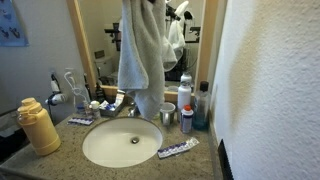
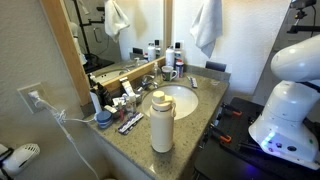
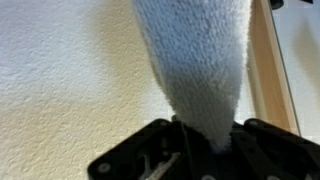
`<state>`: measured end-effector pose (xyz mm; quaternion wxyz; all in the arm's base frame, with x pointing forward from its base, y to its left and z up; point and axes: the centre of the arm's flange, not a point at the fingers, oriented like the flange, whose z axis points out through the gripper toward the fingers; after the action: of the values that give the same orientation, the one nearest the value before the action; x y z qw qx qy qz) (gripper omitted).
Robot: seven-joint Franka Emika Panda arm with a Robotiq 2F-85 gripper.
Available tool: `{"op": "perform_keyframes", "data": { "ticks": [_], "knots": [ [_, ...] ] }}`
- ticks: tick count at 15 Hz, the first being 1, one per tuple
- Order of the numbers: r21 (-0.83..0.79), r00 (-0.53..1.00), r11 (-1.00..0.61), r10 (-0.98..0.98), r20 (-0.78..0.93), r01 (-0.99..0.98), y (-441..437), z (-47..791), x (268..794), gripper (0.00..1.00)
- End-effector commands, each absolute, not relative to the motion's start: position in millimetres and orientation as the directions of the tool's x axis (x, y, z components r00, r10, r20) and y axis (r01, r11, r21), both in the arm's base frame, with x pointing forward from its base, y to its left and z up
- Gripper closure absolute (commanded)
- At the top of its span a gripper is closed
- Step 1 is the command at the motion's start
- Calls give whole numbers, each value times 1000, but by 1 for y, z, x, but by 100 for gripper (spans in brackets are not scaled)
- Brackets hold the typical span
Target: Take the towel hanging to the wall and use it to wipe the counter
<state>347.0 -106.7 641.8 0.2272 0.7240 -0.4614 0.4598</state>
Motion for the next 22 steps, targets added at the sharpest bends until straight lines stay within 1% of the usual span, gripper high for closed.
{"op": "perform_keyframes", "data": {
  "ticks": [1,6,11,22],
  "knots": [
    [-120,70,-439,-392,917,-890,-124,674,361,97],
    [-127,7,-380,-331,943,-916,-163,714,375,97],
    [-120,-20,-344,-279,960,-931,-195,745,394,97],
    [-108,-13,-251,-353,935,-962,-261,744,423,97]
  ]
}}
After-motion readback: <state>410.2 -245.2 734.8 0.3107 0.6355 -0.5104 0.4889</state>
